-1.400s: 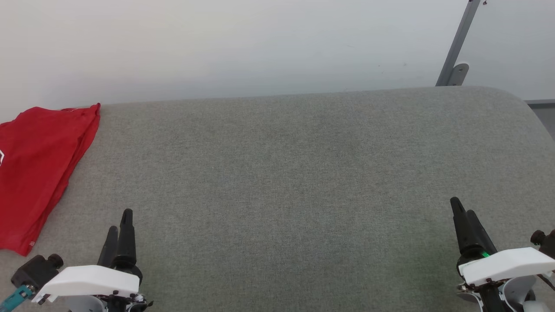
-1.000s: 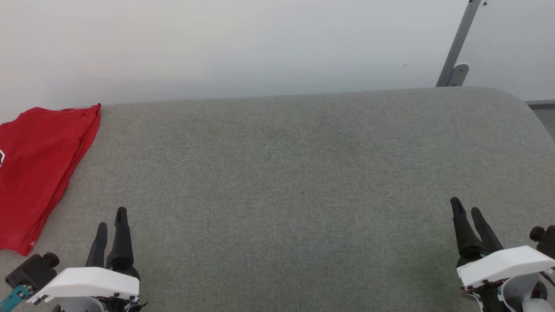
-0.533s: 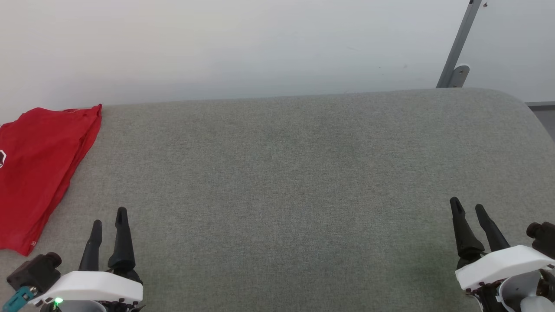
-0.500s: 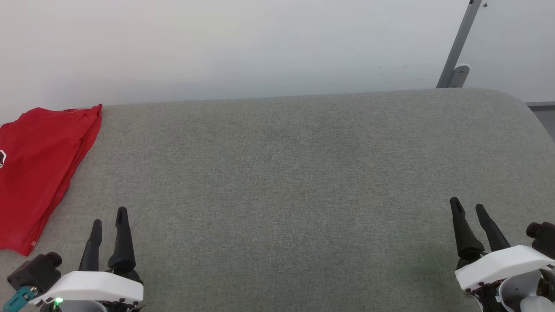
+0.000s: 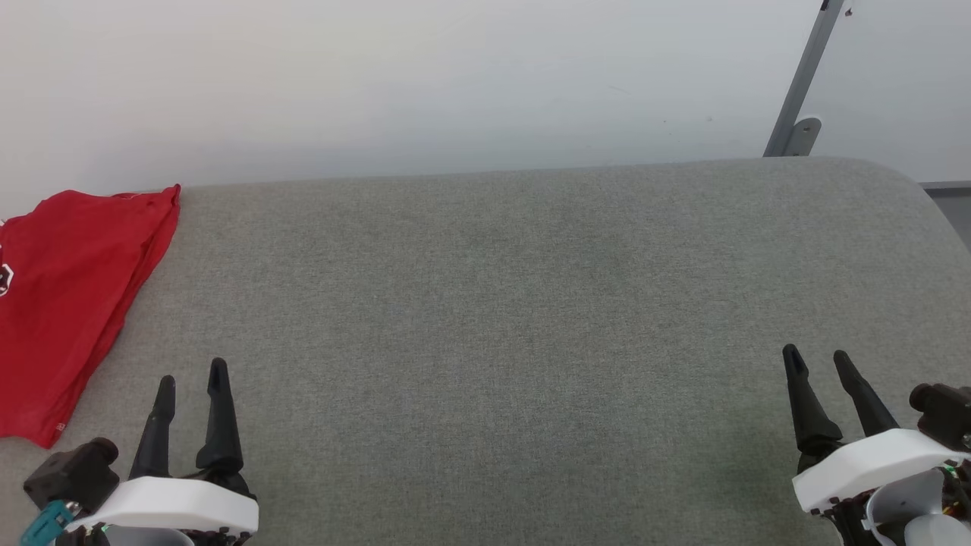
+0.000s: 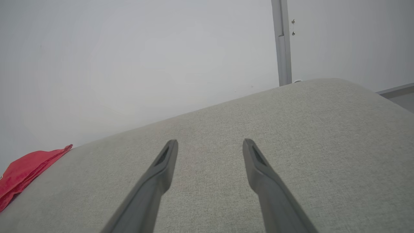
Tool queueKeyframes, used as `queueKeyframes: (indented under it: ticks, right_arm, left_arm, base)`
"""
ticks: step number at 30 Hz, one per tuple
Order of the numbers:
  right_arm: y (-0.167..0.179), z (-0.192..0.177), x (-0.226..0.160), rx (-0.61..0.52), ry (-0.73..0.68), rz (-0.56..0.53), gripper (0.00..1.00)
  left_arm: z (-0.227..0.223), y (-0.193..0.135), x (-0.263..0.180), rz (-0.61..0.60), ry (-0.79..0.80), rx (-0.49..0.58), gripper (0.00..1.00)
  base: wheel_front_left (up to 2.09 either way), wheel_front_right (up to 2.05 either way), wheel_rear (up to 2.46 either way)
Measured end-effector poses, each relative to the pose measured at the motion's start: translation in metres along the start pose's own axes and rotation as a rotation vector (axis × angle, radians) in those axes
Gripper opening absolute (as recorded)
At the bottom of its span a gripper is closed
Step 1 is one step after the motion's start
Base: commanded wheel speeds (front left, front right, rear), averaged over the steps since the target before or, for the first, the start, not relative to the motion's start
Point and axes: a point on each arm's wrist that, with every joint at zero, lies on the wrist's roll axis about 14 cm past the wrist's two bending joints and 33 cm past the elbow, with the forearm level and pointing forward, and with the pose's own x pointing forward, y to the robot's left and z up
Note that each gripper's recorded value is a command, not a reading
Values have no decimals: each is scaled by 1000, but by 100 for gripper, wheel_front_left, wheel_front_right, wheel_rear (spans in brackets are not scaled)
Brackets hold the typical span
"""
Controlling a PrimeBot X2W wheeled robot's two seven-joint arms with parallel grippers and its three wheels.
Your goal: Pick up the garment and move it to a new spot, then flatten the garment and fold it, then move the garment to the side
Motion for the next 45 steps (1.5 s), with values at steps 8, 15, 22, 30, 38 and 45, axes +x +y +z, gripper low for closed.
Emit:
queueKeyframes:
  ticks: [8,15,22,30,38,45]
  right_arm:
    - [2,3,0,-75,-5,13,100]
    - [2,6,0,-133,-17,23,100]
    - [5,7,0,-191,-21,37,100]
    - [11,12,1,-254,-37,56,100]
    - [13,14,0,-318,-45,70,100]
    - [15,17,0,-367,-53,80,100]
  left_arm:
    - [2,-2,-3,-17,-13,72,100]
    - [7,-6,-4,-37,-33,122,100]
    - [10,-8,-5,-48,-48,167,100]
    - [14,-11,-6,-64,-67,220,100]
    - [15,-12,-9,-76,-74,273,100]
    - [17,-14,-9,-85,-84,300,100]
  base:
    - [0,0,0]
    - [0,0,0]
    - [0,0,0]
    - [0,0,0]
    - [0,0,0]
    - [0,0,0]
